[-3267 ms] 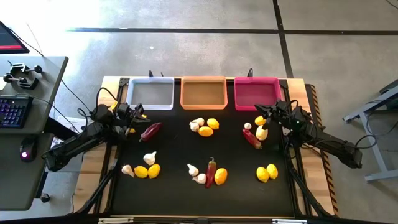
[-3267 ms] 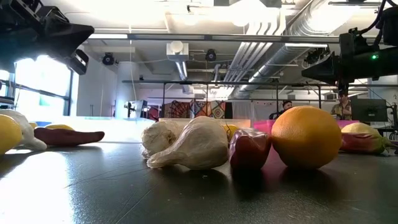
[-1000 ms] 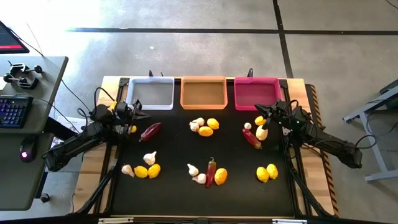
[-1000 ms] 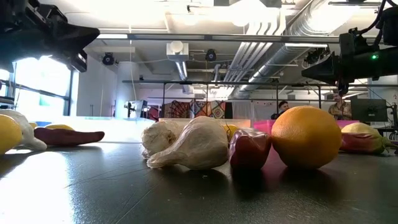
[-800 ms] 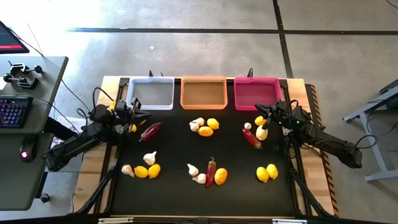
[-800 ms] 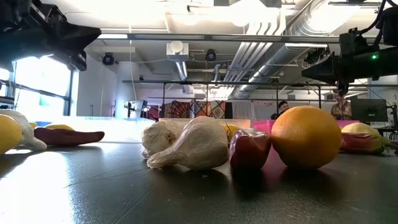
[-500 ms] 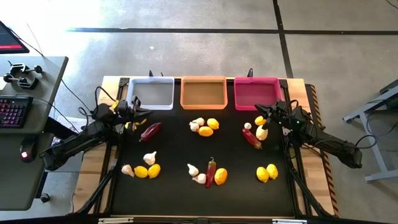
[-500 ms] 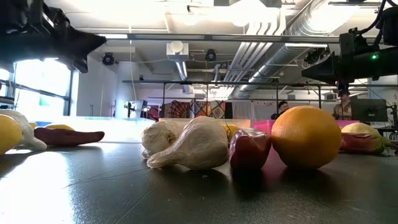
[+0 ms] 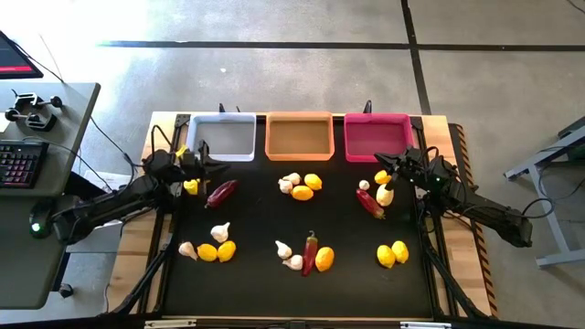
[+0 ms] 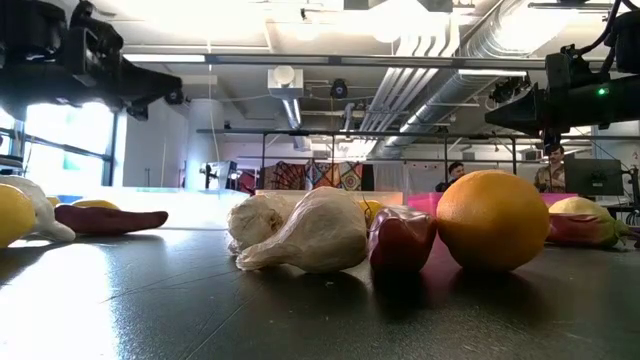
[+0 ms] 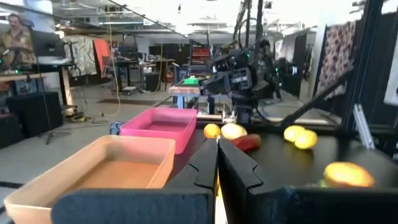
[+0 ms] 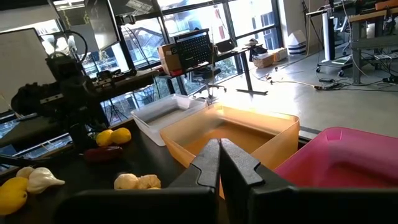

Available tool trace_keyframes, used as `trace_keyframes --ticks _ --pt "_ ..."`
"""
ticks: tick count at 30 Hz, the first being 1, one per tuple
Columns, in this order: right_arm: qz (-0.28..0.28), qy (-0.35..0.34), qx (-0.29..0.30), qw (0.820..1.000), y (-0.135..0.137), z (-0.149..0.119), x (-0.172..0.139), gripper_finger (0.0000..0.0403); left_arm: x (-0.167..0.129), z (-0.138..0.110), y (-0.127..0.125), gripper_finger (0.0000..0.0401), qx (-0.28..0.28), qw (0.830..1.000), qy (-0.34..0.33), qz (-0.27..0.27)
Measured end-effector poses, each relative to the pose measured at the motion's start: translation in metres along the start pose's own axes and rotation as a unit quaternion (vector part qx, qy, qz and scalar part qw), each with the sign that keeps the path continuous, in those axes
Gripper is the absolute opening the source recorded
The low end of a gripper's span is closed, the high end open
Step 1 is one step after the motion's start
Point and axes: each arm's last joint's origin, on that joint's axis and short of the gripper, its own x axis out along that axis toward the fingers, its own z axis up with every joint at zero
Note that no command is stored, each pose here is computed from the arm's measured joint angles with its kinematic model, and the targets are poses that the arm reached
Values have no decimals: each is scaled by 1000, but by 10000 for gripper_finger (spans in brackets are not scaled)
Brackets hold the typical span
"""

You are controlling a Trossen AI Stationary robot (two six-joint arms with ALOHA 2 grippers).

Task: Sort produce into baskets
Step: Put the white garlic into the orange bin

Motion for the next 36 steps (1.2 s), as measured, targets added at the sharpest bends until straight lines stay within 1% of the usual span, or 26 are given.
trace_keyframes --ticks 5,9,12,17,21,24,29,33,36 --pt "0 0 0 1000 0 0 0 0 5 19 -3 0 -6 1000 -11 -17" --pt "0 0 0 1000 0 0 0 0 12 33 -7 0 -33 999 -13 -41" --pt "0 0 0 1000 0 0 0 0 17 39 -11 0 -42 997 -6 -59" --pt "0 0 0 1000 0 0 0 0 30 41 -16 0 -57 996 20 -67" --pt "0 0 0 1000 0 0 0 0 43 39 -18 0 -47 996 49 -52" --pt "0 0 0 1000 0 0 0 0 53 38 -18 0 -50 995 77 -48" --pt "0 0 0 1000 0 0 0 0 74 36 -16 0 -60 990 123 -45" --pt "0 0 0 1000 0 0 0 0 95 39 -13 0 -64 986 145 -43" --pt "-1 0 0 1000 0 0 0 0 111 40 -11 0 -57 984 164 -47"
